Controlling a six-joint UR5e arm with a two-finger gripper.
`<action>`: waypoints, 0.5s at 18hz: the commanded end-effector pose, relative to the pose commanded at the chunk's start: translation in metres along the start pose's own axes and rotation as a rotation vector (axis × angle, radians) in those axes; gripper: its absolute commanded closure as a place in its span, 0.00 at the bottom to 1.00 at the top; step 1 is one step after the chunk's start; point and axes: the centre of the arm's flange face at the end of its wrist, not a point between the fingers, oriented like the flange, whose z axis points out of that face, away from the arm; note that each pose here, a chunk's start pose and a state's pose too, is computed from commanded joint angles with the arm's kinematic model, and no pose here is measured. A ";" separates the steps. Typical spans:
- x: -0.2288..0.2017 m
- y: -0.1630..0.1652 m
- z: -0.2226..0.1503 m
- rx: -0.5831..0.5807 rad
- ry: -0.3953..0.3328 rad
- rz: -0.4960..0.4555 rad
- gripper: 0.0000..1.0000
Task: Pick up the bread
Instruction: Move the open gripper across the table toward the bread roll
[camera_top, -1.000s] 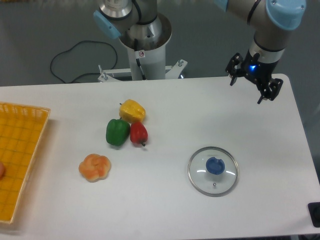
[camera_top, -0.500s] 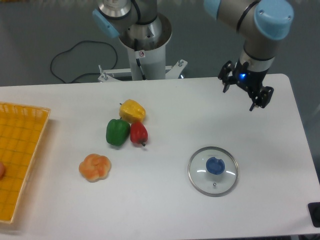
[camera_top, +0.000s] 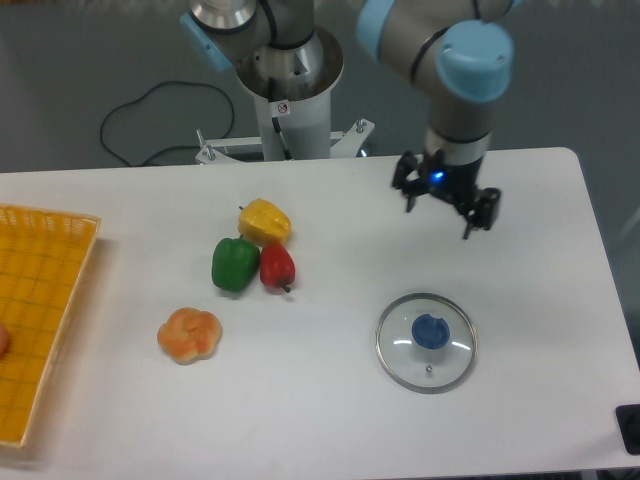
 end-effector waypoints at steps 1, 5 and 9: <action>0.010 -0.010 0.004 -0.003 0.003 -0.019 0.00; 0.050 -0.038 0.020 -0.020 0.026 -0.006 0.00; 0.105 -0.082 0.037 0.024 -0.004 -0.031 0.00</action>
